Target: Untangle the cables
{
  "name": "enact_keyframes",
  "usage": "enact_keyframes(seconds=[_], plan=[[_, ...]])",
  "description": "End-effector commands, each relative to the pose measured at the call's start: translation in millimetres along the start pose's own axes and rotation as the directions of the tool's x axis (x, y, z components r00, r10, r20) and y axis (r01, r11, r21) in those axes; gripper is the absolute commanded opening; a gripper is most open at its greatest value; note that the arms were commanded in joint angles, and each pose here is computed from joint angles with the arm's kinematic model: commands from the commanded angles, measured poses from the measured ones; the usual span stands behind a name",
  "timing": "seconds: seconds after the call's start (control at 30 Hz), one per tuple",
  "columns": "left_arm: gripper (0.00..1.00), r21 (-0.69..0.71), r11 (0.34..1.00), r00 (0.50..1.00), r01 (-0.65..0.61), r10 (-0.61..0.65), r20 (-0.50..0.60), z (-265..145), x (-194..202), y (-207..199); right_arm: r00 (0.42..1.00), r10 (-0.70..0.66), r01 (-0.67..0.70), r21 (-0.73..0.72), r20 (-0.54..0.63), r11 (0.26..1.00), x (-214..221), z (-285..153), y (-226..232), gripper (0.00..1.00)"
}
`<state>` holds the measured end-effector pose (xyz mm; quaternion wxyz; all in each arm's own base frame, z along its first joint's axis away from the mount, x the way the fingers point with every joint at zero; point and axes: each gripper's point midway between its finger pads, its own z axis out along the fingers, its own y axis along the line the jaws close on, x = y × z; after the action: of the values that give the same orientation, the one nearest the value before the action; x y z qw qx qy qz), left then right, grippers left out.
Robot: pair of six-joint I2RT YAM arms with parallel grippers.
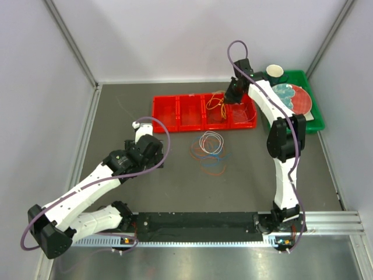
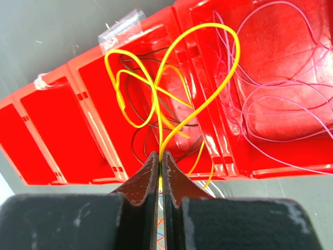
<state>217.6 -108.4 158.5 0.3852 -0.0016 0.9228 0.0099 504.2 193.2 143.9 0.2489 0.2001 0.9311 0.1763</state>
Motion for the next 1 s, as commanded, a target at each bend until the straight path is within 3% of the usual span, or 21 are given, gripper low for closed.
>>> enact_keyframes(seconds=[0.0,0.5,0.57,0.6,0.7,0.97], plan=[[0.91,-0.001,1.0,0.999,0.018,-0.018,0.033,0,-7,-1,1.0,0.009,-0.009,-0.013,0.023,1.0,-2,-14,4,0.0],[0.91,0.007,1.0,1.0,0.013,-0.014,0.021,1,-5,-4,0.987,-0.152,0.148,-0.085,-0.05,0.985,32,15,43,0.0],[0.91,0.007,1.0,1.0,0.012,-0.012,0.021,1,-5,-4,0.986,-0.166,0.163,-0.08,-0.033,0.983,25,9,46,0.16],[0.91,0.007,1.0,1.0,0.012,-0.012,0.021,1,-5,-4,0.985,-0.17,0.168,-0.071,-0.028,0.983,22,6,45,0.34],[0.91,0.014,1.0,1.0,0.008,-0.008,0.021,1,-5,-5,0.981,-0.194,0.195,-0.08,0.02,0.978,9,-10,54,0.54],[0.91,0.094,0.995,0.999,-0.042,0.045,-0.025,7,-5,-28,0.969,-0.214,0.227,-0.097,0.124,0.969,-14,-68,67,0.58]])
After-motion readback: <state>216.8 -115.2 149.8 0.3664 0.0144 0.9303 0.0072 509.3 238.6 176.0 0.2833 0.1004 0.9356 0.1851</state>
